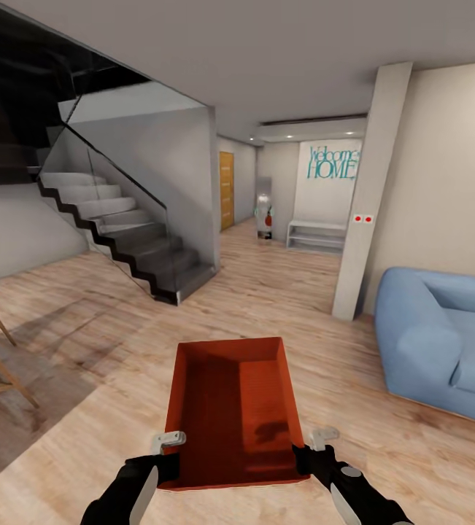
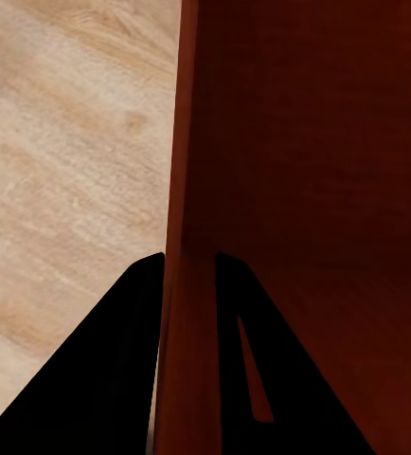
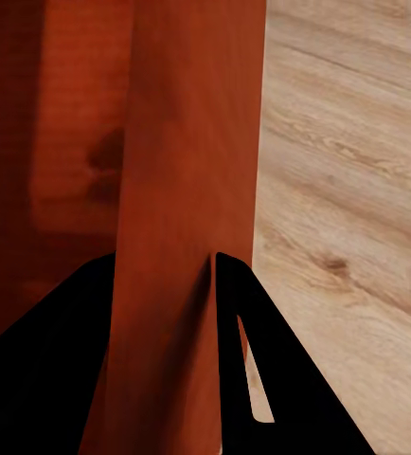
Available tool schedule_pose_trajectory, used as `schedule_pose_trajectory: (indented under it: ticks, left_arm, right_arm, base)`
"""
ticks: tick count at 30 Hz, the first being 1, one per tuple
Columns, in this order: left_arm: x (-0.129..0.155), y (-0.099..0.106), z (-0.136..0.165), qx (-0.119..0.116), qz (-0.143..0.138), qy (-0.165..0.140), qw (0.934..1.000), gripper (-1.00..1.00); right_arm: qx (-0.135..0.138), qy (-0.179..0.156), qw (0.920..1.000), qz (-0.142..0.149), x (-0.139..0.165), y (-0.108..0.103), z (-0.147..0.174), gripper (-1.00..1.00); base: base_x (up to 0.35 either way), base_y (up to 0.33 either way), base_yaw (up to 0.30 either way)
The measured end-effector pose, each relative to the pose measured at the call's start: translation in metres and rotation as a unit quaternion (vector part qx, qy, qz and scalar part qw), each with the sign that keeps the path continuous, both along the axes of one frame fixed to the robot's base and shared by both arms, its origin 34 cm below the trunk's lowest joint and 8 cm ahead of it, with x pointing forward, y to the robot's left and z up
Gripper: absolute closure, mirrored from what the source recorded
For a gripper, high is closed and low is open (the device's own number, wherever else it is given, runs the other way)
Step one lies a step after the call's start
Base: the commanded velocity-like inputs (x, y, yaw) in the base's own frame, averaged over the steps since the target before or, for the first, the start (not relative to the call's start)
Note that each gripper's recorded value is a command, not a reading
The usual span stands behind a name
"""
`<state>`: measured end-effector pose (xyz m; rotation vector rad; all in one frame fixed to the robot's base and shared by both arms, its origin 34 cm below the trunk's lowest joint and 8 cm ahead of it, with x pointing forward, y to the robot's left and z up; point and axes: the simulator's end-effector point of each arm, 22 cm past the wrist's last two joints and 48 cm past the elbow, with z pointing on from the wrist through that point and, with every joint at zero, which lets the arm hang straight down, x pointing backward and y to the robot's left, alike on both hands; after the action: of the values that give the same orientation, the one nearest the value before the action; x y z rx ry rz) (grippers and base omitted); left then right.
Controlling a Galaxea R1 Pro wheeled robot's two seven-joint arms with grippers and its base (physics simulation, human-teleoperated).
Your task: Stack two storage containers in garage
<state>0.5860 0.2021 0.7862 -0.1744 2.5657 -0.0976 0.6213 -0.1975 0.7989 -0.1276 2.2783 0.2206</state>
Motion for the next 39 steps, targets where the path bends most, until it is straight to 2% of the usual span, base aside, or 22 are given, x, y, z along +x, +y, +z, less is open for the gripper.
schedule_pose_trajectory:
  ticks: [8, 26, 39]
  left_arm:
    - [0.0, -0.0001, 0.0, 0.0, 0.0, 0.0, 1.0, 1.0]
    - [0.0, -0.0002, -0.0002, 0.0, 0.0, 0.0, 1.0, 1.0]
    - [-0.0001, 0.0, -0.0002, 0.0, 0.0, 0.0, 1.0, 1.0]
  right_arm:
    - [0.0, 0.0, 1.0, 0.0, 0.0, -0.0001, 0.0, 1.0]
    - [0.0, 0.0, 1.0, 0.0, 0.0, -0.0001, 0.0, 1.0]
    - [0.0, 0.0, 1.0, 0.0, 0.0, 0.0, 0.0, 1.0]
  base:
    - [0.309, 0.079, -0.036]
    - [0.309, 0.053, -0.254]
    - [0.31, 0.037, -0.022]
